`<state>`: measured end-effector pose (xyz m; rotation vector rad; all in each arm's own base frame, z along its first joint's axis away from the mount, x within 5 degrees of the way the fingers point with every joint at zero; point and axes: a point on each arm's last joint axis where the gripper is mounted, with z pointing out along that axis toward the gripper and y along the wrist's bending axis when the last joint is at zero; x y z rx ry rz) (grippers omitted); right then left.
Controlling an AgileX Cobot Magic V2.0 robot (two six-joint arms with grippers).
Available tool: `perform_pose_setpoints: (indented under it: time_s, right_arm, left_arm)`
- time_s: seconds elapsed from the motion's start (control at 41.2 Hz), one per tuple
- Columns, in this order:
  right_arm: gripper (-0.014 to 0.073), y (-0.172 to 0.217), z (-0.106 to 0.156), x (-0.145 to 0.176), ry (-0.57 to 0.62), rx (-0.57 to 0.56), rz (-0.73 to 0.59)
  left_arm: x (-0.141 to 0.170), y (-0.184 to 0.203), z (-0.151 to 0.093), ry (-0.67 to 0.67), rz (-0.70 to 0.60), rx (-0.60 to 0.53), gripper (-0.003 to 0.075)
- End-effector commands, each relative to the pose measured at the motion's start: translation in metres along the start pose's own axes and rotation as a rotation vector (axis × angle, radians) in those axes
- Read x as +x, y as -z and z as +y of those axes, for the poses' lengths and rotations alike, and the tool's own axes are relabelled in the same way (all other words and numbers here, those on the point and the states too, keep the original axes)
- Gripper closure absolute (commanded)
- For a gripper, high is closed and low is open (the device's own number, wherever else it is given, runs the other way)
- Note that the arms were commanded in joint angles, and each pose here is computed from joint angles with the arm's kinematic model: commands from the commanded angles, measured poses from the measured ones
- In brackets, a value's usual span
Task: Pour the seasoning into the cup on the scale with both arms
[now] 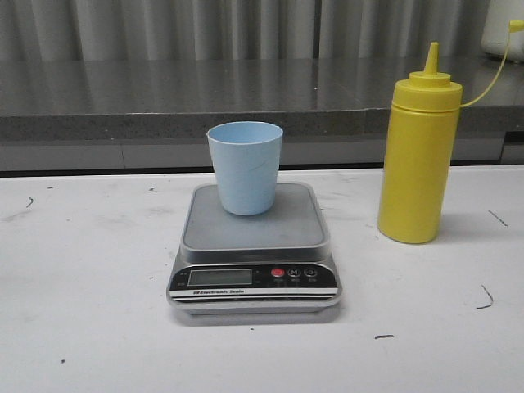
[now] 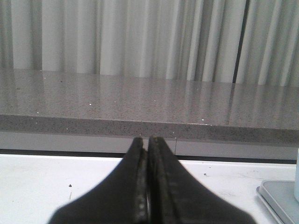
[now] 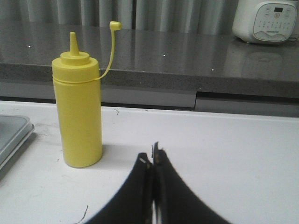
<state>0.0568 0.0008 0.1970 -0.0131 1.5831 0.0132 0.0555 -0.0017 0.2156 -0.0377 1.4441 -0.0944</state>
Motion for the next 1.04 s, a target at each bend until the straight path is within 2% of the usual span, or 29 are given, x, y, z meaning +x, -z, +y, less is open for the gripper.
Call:
perform_pose_setpoints:
  time_s: [0.0, 0.097, 1.02]
  right_arm:
    - [0.0718, 0.0022, 0.0001, -0.012, -0.009, 0.001, -0.12]
    - [0.0718, 0.0022, 0.0, -0.012, -0.038, 0.0, -0.121]
    - [0.0718, 0.0021, 0.0, -0.0114, -0.038, 0.0, -0.113]
  left_arm:
    - [-0.0001, 0.0012, 0.0006, 0.017, -0.074, -0.001, 0.074]
    - [-0.0001, 0.0012, 0.0006, 0.017, -0.074, -0.001, 0.074]
    - [-0.0001, 0.0012, 0.0006, 0.017, -0.074, -0.001, 0.074]
